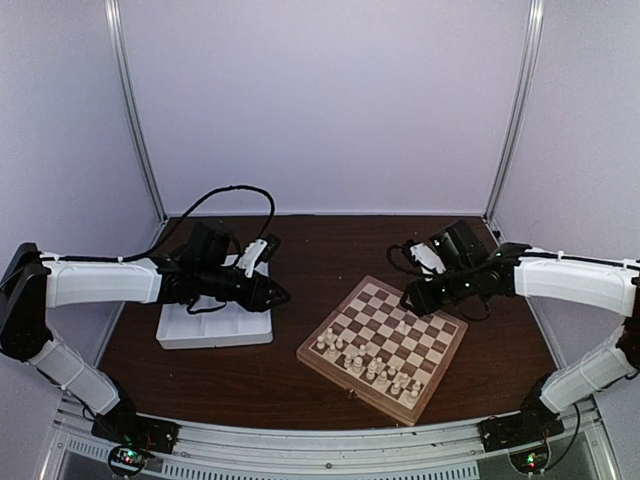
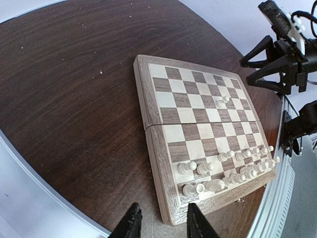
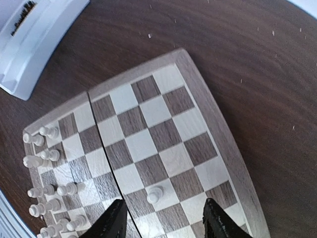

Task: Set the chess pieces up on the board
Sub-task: Pick up the chess piece from the chessboard.

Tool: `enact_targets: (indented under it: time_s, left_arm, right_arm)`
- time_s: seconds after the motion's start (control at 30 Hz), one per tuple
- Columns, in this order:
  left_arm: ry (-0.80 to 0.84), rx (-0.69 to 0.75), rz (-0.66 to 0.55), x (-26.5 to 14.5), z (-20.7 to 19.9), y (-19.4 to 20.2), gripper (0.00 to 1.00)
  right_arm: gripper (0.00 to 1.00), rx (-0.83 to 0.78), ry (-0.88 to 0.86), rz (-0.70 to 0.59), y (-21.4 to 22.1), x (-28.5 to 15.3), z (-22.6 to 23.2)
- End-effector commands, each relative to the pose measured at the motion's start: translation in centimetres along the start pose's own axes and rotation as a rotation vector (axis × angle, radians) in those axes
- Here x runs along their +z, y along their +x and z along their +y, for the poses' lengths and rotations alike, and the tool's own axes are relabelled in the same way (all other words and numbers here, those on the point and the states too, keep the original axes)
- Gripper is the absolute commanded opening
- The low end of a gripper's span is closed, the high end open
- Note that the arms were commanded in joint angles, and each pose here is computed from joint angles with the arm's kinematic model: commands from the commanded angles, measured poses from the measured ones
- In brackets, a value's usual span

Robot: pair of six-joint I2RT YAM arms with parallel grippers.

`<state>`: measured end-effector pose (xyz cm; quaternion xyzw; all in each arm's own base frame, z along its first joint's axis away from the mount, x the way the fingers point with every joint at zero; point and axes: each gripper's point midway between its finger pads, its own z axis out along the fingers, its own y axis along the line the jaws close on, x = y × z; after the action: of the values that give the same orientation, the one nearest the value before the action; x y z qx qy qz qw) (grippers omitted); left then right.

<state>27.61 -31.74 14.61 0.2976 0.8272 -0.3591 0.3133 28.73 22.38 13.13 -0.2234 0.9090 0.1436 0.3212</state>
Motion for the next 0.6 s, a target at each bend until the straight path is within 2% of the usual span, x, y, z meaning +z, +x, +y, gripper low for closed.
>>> enact_targets:
  time_s: [0.0, 0.27, 0.57]
  left_arm:
    - [0.012, 0.024, -0.043, -0.2, -0.4, -1.7, 0.32]
    - [0.009, 0.025, -0.045, -0.4, -0.4, -1.7, 0.32]
    - [0.003, 0.028, -0.044, -0.4, -0.3, -1.7, 0.32]
  right_arm:
    - [0.51, 0.033, 0.041, 0.322, 4.8, -0.3, -0.6]
    - [0.41, 0.018, -0.026, 0.422, 3.0, 0.6, 1.0]
    - [0.33, -0.003, -0.042, 0.526, 3.5, 2.5, 1.4]
